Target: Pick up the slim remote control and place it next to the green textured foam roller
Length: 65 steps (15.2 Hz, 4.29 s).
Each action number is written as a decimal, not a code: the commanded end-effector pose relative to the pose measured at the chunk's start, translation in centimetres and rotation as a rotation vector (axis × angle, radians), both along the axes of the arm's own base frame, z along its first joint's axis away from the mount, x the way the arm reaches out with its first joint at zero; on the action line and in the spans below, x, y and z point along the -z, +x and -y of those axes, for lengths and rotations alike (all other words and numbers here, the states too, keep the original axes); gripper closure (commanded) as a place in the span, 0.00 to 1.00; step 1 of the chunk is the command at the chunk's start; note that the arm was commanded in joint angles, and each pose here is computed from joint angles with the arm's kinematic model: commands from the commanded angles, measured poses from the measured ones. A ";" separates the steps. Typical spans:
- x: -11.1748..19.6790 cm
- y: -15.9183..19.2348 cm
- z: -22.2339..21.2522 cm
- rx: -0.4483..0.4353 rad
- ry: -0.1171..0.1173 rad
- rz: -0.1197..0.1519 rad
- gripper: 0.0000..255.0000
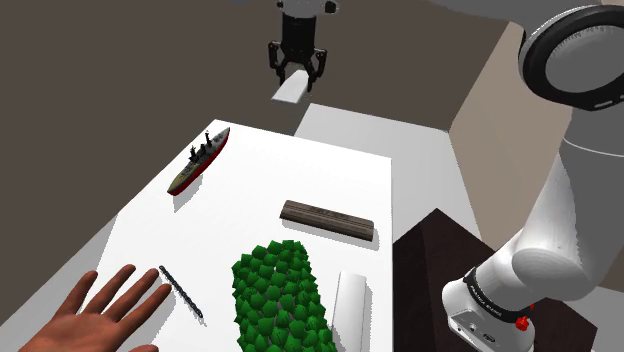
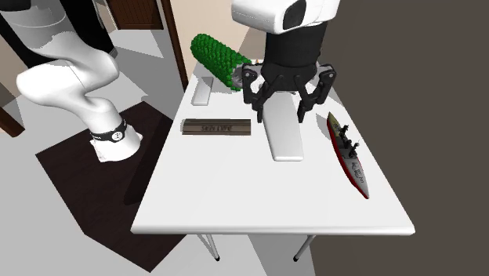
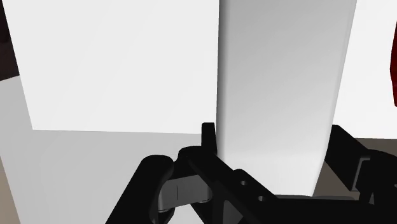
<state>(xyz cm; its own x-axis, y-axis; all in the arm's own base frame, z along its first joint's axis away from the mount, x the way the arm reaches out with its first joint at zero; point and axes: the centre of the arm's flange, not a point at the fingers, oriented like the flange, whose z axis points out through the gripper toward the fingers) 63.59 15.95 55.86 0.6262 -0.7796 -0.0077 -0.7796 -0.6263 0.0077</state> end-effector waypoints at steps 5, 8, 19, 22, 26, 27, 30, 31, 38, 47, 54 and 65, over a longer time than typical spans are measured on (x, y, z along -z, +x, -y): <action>-0.4 -5.2 -4.1 0.000 0.000 0.000 1.00; -0.5 -8.3 -6.5 0.000 0.000 0.000 1.00; -0.5 -19.7 -15.5 0.000 0.000 0.000 1.00; -0.6 -22.8 -17.9 0.000 0.000 0.000 1.00; -0.6 -27.0 -21.2 0.000 0.000 0.000 1.00; -0.6 -28.0 -22.0 0.000 0.000 0.000 1.00; 0.5 -28.7 -22.5 0.000 0.000 0.000 1.00; 1.0 -28.7 -22.5 0.000 0.000 0.000 1.00; 4.7 -28.7 -22.5 0.000 0.000 0.000 1.00; 9.4 -28.7 -22.5 0.000 0.000 0.000 1.00; 13.1 -28.7 -22.5 0.000 0.000 0.000 1.00; 18.9 -28.7 -22.5 0.000 0.000 0.000 1.00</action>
